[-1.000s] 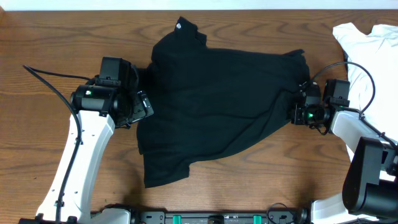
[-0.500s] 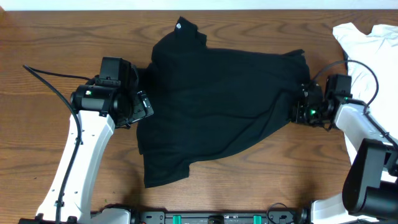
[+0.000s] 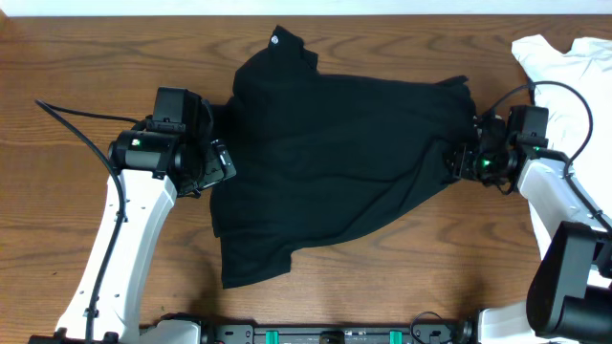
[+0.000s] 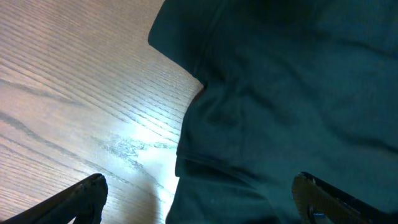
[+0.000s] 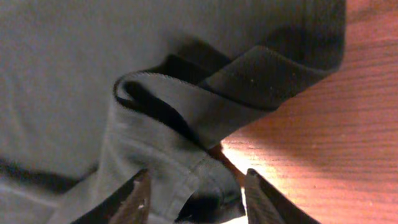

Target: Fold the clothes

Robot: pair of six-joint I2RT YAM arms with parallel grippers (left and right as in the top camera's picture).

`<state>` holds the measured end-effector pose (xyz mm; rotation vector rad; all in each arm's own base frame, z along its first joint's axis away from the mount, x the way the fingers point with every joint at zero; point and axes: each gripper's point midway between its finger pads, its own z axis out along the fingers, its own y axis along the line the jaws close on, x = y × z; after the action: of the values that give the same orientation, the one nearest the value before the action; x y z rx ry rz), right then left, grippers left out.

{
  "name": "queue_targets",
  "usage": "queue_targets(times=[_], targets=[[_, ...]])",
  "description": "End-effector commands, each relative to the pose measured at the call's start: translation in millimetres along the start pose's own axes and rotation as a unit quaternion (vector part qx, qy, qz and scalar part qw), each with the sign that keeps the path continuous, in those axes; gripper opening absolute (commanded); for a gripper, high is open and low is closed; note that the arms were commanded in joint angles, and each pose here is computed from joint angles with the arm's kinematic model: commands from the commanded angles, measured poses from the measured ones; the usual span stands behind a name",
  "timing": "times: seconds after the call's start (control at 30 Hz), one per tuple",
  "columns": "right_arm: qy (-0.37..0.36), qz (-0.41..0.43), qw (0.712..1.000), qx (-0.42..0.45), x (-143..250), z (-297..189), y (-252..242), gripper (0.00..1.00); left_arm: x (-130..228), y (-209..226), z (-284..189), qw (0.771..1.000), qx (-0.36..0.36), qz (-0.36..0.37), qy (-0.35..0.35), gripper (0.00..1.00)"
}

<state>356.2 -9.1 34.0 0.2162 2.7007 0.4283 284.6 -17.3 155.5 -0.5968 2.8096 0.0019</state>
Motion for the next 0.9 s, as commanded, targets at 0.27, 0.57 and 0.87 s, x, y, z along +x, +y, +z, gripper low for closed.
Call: queue_targets(times=[0.27,0.57,0.87], targets=[[0.013,0.001,1.0,0.0,18,24,-7,0.46,-1,1,-1,1.0,-0.004,-0.006,-0.002,0.96],[0.019,-0.005,1.0,-0.021,20,34,2,0.41,-1,1,-1,1.0,-0.004,-0.006,-0.002,0.96],[0.024,-0.025,0.999,-0.033,22,44,15,0.28,-1,1,-1,1.0,-0.004,-0.006,-0.002,0.96]])
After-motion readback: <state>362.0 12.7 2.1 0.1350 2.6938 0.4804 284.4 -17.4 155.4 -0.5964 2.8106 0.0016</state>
